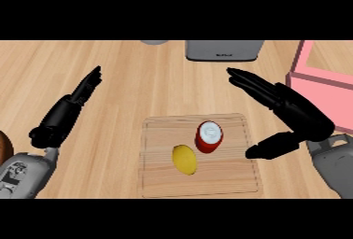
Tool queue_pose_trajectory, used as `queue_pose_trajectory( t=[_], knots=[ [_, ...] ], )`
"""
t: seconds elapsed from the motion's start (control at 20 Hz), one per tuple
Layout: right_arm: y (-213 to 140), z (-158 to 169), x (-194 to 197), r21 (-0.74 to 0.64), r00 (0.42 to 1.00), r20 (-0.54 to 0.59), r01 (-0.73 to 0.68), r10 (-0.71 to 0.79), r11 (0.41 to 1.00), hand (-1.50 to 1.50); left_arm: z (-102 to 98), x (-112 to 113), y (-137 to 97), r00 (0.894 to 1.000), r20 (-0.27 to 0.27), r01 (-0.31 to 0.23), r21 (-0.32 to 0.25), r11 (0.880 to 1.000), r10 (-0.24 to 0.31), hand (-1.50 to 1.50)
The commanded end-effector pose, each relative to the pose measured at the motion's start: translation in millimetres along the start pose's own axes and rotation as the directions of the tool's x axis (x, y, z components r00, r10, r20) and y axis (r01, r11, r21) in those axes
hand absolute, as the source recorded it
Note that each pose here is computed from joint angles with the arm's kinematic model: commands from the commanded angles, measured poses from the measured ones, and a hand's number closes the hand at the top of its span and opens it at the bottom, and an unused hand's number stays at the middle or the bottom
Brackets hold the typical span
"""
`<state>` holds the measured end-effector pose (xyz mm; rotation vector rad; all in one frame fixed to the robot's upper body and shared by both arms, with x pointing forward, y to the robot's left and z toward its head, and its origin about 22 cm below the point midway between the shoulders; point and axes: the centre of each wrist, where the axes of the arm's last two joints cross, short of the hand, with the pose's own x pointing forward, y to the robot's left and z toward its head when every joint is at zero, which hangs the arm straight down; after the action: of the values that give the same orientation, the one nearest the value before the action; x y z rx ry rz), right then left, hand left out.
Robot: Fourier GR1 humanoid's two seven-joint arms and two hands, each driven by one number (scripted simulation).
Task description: Pick the lemon from the cutting board and place it in the cardboard box
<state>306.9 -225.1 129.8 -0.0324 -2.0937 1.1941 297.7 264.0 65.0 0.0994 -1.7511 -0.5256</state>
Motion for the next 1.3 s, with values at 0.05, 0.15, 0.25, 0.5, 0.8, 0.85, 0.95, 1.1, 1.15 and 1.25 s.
queue_pose_trajectory(
  t=[0.05, 0.15, 0.25, 0.5, 0.8, 0.85, 0.95, 1.1, 1.15, 1.25],
  knots=[
    [2.8, -11.4, 19.7, 0.205, 0.983, -0.006, -0.178, 0.183, 0.962, -1.5, 6.7, -1.0, 6.6, 1.0, -0.002, 0.007, -0.011, 1.0, -0.007, 0.0],
    [15.4, -16.8, 36.0, 0.298, 0.963, -0.017, -0.25, 0.267, 0.921, -1.5, 4.6, 5.9, -5.0, 1.0, -0.002, 0.013, -0.008, 1.0, -0.013, 0.0],
    [9.6, -28.6, 51.4, 0.398, 0.94, -0.008, -0.31, 0.342, 0.864, -1.5, 5.4, 3.0, 1.6, 1.0, 0.001, 0.008, 0.005, 1.0, -0.008, 0.0],
    [41.5, -45.1, 90.6, 0.533, 0.906, 0.01, -0.362, 0.422, 0.765, -1.5, -0.2, 4.3, 2.0, 1.0, -0.011, 0.001, -0.006, 1.0, -0.001, 0.0],
    [78.3, -70.2, 137.4, 0.574, 0.849, -0.022, -0.422, 0.528, 0.702, -1.5, 1.5, 8.8, -2.0, 1.0, 0.005, -0.003, -0.007, 1.0, 0.003, 0.0],
    [92.9, -43.9, 138.9, 0.585, 0.848, -0.054, -0.402, 0.528, 0.704, -1.5, 4.4, 6.3, -2.9, 1.0, -0.005, 0.008, 0.012, 1.0, -0.008, 0.0],
    [94.9, -57.7, 135.5, 0.635, 0.836, -0.053, -0.394, 0.547, 0.664, -1.5, 10.3, 13.6, -9.6, 1.0, -0.005, -0.01, -0.013, 1.0, 0.01, 0.0],
    [106.7, -65.8, 146.9, 0.637, 0.834, -0.088, -0.373, 0.544, 0.675, -1.5, 3.1, -6.0, -3.9, 1.0, -0.004, -0.005, 0.007, 1.0, 0.005, 0.0],
    [110.3, -59.9, 146.1, 0.646, 0.826, -0.09, -0.376, 0.556, 0.665, -1.5, 15.0, -0.7, -18.7, 1.0, -0.004, -0.011, -0.018, 1.0, 0.011, 0.0],
    [129.2, -53.8, 141.0, 0.661, 0.828, -0.113, -0.35, 0.549, 0.663, -1.5, 10.7, -2.2, 2.4, 1.0, 0.001, 0.001, 0.012, 1.0, -0.001, 0.0]
  ],
)
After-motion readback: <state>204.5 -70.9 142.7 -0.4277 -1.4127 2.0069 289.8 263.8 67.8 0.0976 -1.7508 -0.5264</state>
